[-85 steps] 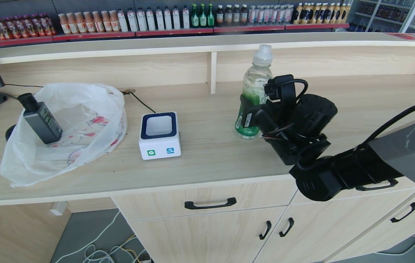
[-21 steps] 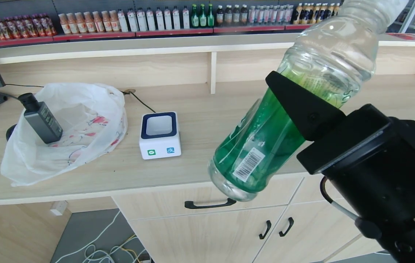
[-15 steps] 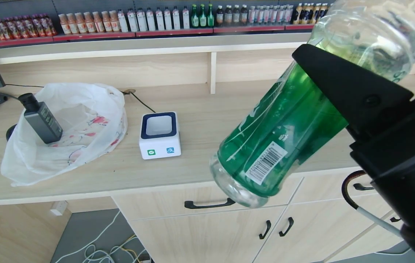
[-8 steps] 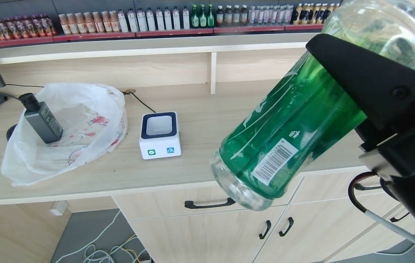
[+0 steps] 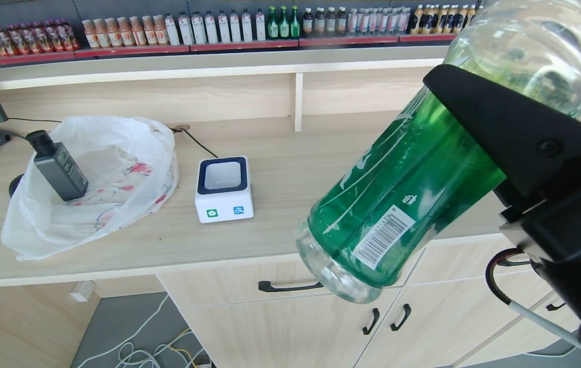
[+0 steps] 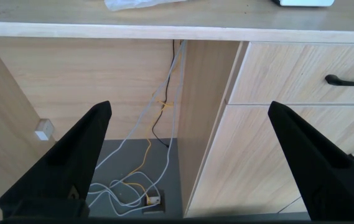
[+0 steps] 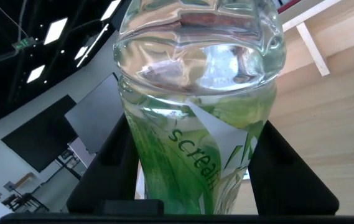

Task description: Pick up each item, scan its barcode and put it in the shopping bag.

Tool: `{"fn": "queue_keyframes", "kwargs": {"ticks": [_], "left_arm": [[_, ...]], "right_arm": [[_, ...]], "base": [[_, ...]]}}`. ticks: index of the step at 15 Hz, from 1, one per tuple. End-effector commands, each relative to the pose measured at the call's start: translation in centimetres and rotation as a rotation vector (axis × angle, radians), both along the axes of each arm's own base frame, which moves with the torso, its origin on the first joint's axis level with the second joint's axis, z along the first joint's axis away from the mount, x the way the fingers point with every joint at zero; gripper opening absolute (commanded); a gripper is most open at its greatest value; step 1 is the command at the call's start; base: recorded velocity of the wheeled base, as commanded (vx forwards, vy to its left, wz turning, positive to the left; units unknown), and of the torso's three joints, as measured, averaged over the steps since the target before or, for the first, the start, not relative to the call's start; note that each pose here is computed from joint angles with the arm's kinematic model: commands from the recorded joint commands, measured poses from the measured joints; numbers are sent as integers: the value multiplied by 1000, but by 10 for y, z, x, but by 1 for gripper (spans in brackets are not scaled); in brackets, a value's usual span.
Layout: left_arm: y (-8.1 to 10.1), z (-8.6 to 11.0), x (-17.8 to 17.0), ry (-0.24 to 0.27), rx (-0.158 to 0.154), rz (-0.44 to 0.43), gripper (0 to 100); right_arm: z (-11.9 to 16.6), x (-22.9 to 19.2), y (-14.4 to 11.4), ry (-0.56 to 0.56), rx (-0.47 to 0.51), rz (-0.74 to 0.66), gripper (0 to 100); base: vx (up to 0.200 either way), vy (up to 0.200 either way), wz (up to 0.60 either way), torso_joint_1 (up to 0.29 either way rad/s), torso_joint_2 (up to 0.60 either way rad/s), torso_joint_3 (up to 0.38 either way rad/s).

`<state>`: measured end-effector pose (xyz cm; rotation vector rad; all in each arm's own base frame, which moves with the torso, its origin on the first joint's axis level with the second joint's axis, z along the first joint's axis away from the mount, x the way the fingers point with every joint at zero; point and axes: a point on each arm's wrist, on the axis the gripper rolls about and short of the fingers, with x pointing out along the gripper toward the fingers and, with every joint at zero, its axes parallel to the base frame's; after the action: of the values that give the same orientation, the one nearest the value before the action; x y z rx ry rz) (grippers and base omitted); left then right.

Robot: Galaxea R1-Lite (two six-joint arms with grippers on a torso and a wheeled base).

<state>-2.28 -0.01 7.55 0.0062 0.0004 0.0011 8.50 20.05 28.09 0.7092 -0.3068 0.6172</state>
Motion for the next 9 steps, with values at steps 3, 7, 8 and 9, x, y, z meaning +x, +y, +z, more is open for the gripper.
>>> {"fn": "queue_keyframes", "kwargs": {"ticks": [3, 7, 8, 9], "left_arm": [[0, 0, 0, 0, 0, 0, 100], [0, 0, 0, 0, 0, 0, 100], [0, 0, 0, 0, 0, 0, 100], [0, 0, 0, 0, 0, 0, 100]], "right_arm": [[-1, 0, 1, 1, -5, 3, 0], [-4, 2, 3, 4, -16, -1, 0], [-5, 4, 4, 6, -21, -7, 0], [-12, 11, 5, 15, -47, -33, 0]], "base": [[0, 0, 0, 0, 0, 0], [0, 0, 0, 0, 0, 0], [0, 0, 0, 0, 0, 0], [0, 0, 0, 0, 0, 0]]}}
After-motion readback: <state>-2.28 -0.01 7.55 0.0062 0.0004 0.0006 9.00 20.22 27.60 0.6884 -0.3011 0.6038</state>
